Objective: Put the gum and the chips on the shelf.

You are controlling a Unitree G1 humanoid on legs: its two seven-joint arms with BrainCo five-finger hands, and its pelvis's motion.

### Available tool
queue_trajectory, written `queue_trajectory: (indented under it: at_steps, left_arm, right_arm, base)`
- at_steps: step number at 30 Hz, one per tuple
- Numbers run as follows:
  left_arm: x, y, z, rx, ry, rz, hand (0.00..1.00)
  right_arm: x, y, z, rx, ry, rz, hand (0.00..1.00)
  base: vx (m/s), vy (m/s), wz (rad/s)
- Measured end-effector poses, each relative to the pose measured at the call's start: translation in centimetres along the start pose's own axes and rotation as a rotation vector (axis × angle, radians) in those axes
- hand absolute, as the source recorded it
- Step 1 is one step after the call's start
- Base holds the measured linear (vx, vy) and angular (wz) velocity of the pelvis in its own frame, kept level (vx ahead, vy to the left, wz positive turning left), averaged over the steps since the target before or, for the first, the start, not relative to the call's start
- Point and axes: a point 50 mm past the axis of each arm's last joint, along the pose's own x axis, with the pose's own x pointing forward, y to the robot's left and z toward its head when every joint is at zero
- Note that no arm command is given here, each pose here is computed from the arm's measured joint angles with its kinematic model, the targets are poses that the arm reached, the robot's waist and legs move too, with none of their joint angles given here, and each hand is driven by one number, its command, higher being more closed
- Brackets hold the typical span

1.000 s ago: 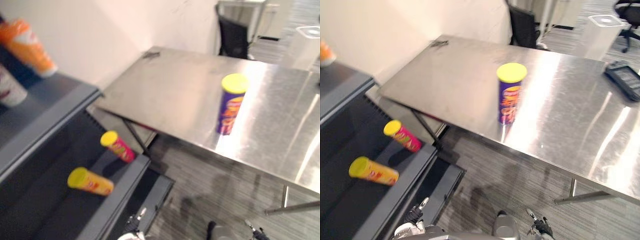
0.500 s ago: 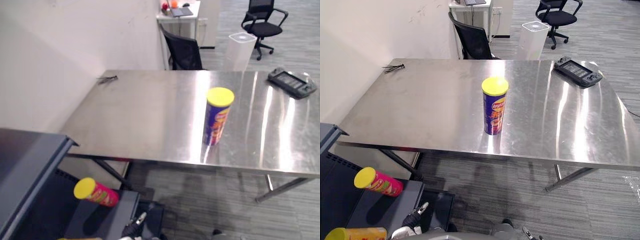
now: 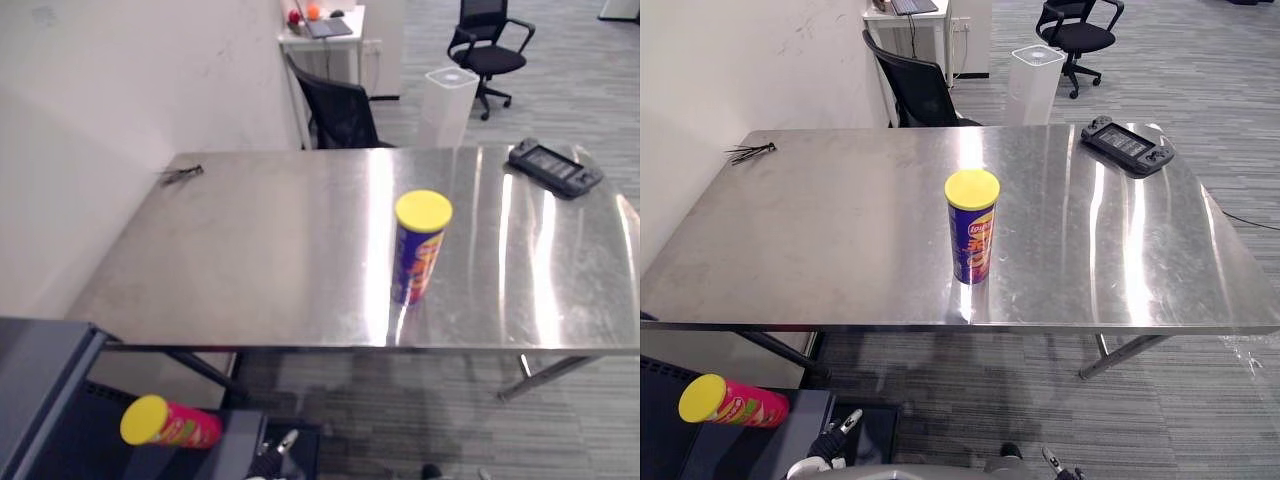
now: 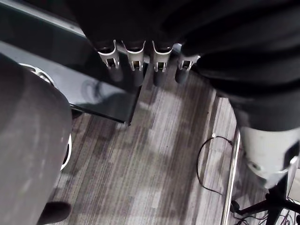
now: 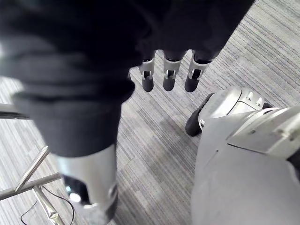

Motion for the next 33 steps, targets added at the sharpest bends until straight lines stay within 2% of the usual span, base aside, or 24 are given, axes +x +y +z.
queue_trajectory:
  at_steps: [7, 10, 11, 12, 14, 15, 18, 21, 23, 28, 30, 32, 33]
  left_arm:
    - [0.0, 0.2, -0.3, 0.003, 0.015, 0.006, 0.00]
    - [0.0, 0.3, -0.3, 0.003, 0.017, 0.007, 0.00]
    - [-0.1, 0.3, -0.4, 0.001, 0.019, 0.008, 0.00]
    - [-0.1, 0.4, -0.4, -0.002, 0.020, 0.010, 0.00]
    - [-0.1, 0.5, -0.5, -0.011, 0.022, 0.016, 0.00]
    - [-0.1, 0.7, -0.4, -0.023, 0.022, 0.024, 0.00]
    - [-0.1, 1.0, -0.5, -0.052, 0.031, 0.042, 0.00]
    - [-0.1, 1.2, -0.6, -0.068, 0.031, 0.052, 0.00]
    - [-0.2, 1.5, -0.9, -0.077, 0.039, 0.062, 0.00]
    - [-0.3, 1.7, -1.0, -0.091, 0.044, 0.072, 0.00]
    - [-0.3, 1.7, -1.1, -0.094, 0.048, 0.073, 0.00]
    - [-0.4, 1.3, -1.2, -0.110, 0.043, 0.069, 0.00]
    - [-0.4, 1.2, -1.2, -0.111, 0.040, 0.066, 0.00]
  right_arm:
    - [0.0, 0.0, -0.1, -0.002, 0.004, -0.001, 0.00]
    - [0.0, -0.7, 0.1, 0.087, -0.007, -0.039, 0.00]
    - [-0.1, -1.3, 0.2, 0.155, -0.017, -0.073, 0.00]
    - [-0.1, -2.4, 0.5, 0.292, -0.036, -0.141, 0.00]
    - [-0.2, -3.6, 0.8, 0.411, -0.060, -0.201, 0.00]
    - [-0.4, -5.0, 1.4, 0.562, -0.100, -0.270, 0.00]
    - [-1.1, -9.7, 4.2, 0.883, -0.243, -0.443, 0.00]
    - [-2.2, -13.3, 7.9, 1.071, -0.403, -0.536, 0.00]
    - [-2.8, -14.4, 10.6, 1.148, -0.501, -0.557, 0.00]
    - [-6.0, -15.7, 19.0, 1.111, -0.832, -0.544, 0.00]
    - [-8.9, -15.1, 23.1, 0.997, -1.024, -0.522, 0.00]
    - [-13.4, -13.5, 27.6, 0.803, -1.286, -0.527, 0.00]
    - [-14.1, -13.1, 28.2, 0.777, -1.328, -0.533, 0.00]
  base:
    - [-0.06, -0.073, -0.03]
    - [-0.04, -0.053, 0.06]
    - [-0.03, -0.041, 0.05]
    - [0.00, 0.000, 0.00]
    - [0.00, 0.000, 0.00]
    - [0.00, 0.000, 0.00]
    - [0.00, -0.033, -0.01]
    - [0.01, -0.028, -0.04]
    - [0.01, -0.027, -0.04]
    - [-0.01, -0.040, -0.06]
    - [-0.02, -0.045, -0.20]
    - [-0.04, -0.050, -0.20]
    - [-0.06, -0.057, -0.02]
